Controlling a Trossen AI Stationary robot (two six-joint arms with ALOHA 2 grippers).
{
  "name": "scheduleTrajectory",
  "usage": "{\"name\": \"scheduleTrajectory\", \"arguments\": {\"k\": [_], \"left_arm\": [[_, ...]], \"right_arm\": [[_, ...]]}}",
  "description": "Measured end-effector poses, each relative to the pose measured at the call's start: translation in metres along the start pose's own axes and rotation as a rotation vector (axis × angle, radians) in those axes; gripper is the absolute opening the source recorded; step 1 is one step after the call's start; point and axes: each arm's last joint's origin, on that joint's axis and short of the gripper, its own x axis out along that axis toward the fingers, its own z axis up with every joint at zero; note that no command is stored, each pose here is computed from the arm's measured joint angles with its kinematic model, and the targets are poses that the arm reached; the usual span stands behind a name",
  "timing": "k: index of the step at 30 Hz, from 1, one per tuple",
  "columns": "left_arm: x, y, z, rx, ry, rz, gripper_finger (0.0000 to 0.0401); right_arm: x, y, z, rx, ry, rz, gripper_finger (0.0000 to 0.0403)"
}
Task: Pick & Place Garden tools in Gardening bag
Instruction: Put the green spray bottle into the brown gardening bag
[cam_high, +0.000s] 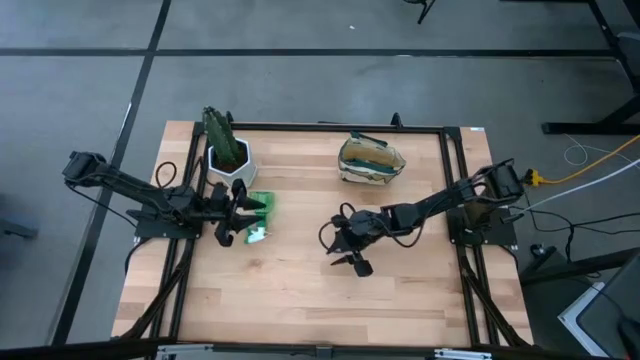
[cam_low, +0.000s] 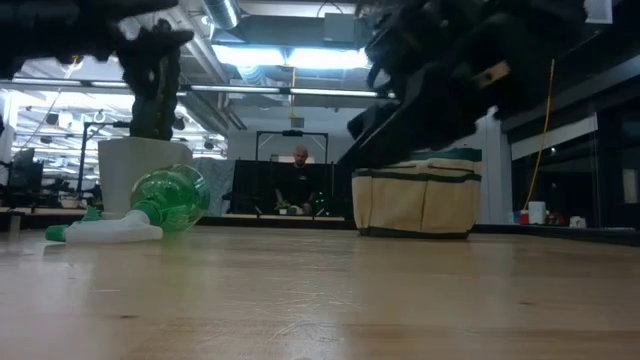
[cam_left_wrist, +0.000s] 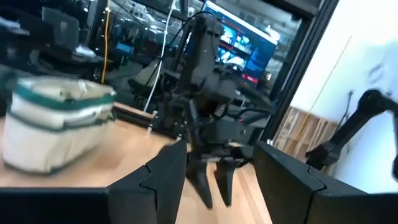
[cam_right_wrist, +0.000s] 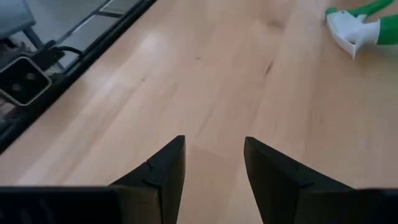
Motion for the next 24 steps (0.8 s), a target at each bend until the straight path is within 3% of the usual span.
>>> {"name": "scheduleTrajectory", "arguments": {"k": [6, 12, 18, 24], "left_arm": [[0.023, -0.019, 0.032, 0.158, 0.182, 0.053, 0.0182], [0.047, -0.039, 0.056, 0.211, 0.405, 0.096, 0.0182], [0.066, -0.058, 0.060, 0.259, 0.496, 0.062, 0.0182], [0.070, -0.065, 0.046, 0.297, 0.594, 0.048, 0.0182]], "right_arm": [[0.011, -0.013, -0.010, 0.018, -0.011, -0.021, 0.0167], [0.013, -0.024, -0.014, 0.025, -0.015, -0.046, 0.0167], [0.015, -0.042, -0.022, 0.045, -0.014, -0.087, 0.0167], [0.023, -0.052, -0.031, 0.044, -0.039, -0.105, 0.0167]]}}
